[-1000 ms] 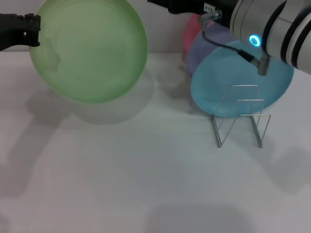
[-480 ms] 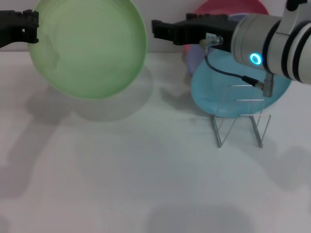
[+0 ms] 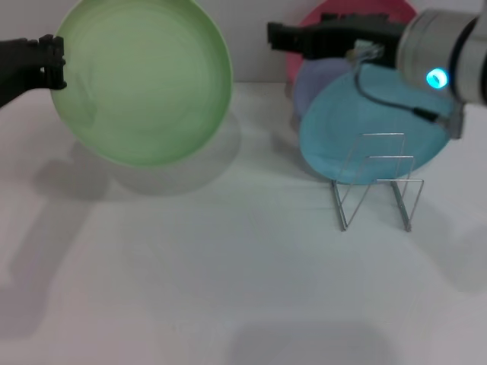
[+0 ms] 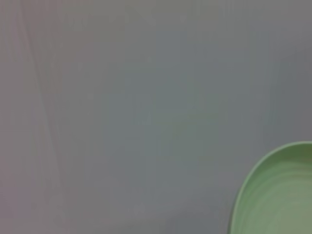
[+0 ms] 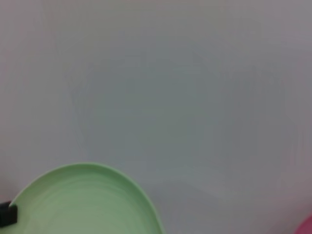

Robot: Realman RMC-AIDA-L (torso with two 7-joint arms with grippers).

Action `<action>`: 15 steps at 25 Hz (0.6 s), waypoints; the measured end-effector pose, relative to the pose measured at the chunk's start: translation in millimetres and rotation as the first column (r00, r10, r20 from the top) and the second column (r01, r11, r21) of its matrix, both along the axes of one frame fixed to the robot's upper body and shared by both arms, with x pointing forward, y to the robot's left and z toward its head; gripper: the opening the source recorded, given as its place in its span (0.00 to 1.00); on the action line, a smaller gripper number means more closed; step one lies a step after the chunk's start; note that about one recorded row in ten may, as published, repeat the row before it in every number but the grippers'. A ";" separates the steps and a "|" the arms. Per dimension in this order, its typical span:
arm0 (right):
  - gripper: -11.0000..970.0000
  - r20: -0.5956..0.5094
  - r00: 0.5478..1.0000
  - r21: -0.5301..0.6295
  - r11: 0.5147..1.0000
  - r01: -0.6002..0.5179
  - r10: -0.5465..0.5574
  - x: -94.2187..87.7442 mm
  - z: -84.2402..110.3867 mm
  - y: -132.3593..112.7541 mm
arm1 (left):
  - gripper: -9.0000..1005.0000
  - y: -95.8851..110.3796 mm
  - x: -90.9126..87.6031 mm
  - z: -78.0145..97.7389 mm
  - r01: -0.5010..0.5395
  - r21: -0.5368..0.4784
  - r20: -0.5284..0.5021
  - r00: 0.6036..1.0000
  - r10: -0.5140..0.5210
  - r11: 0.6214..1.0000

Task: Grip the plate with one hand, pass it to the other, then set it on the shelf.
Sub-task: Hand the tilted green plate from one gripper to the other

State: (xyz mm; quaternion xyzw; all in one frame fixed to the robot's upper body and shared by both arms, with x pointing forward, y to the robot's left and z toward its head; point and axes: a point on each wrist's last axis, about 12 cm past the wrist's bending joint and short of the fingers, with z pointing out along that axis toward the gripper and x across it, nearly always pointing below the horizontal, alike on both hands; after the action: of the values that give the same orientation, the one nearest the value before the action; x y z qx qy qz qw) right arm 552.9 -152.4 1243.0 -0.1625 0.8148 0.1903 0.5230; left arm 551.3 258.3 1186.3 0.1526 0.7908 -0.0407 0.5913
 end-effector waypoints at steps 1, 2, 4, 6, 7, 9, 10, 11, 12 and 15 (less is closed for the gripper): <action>0.85 0.003 1.000 -0.003 1.000 -0.002 0.002 -0.5 4.6 -3.4 | 0.04 0.2 -2.0 -4.5 -0.012 -0.005 0.018 1.000 0.012 1.000; 0.85 0.004 1.000 -0.006 1.000 -0.004 0.004 -1.0 8.5 -5.9 | 0.04 0.2 -5.5 -12.8 -0.027 -0.010 0.032 0.999 0.028 1.000; 0.85 0.003 1.000 -0.017 1.000 -0.005 0.005 -1.2 14.7 -10.2 | 0.04 0.7 -9.7 -26.6 -0.056 -0.018 0.062 0.996 0.057 0.998; 0.85 0.004 1.000 -0.047 0.999 -0.005 0.005 0.1 22.5 -14.5 | 0.05 -0.3 -12.3 -43.1 -0.072 -0.022 0.062 0.995 0.074 0.997; 0.85 0.004 1.000 -0.047 0.999 -0.005 0.005 0.1 22.5 -14.5 | 0.05 -0.3 -12.3 -43.1 -0.072 -0.022 0.062 0.995 0.074 0.997; 0.85 -0.005 1.000 -0.077 0.997 -0.011 0.011 3.2 30.3 -15.6 | 0.05 -1.6 -12.1 -52.6 -0.076 -0.030 0.046 0.996 0.078 0.997; 0.85 -0.011 1.000 -0.091 0.996 -0.016 0.015 4.3 33.2 -15.8 | 0.05 -2.8 -12.0 -56.6 -0.076 -0.033 0.040 0.996 0.077 0.997; 0.85 -0.014 1.000 -0.106 0.994 -0.021 0.020 5.7 36.7 -15.9 | 0.05 -5.3 -12.0 -59.6 -0.074 -0.037 0.045 0.996 0.076 0.997; 0.85 -0.019 0.999 -0.124 0.992 -0.028 0.026 6.5 39.0 -16.2 | 0.05 -8.4 -12.3 -62.4 -0.072 -0.040 0.053 0.996 0.074 0.997; 0.85 -0.016 1.000 -0.146 0.989 -0.028 0.026 8.2 42.9 -19.4 | 0.05 -18.5 -11.7 -65.8 -0.049 -0.043 0.070 0.996 0.052 0.998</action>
State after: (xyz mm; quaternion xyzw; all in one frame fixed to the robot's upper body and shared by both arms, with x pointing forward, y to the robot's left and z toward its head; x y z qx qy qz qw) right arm 561.1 -171.8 1285.9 -0.2100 0.8280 0.1385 0.5012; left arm 539.6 239.8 1120.4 0.1217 0.7719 -0.0365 0.6230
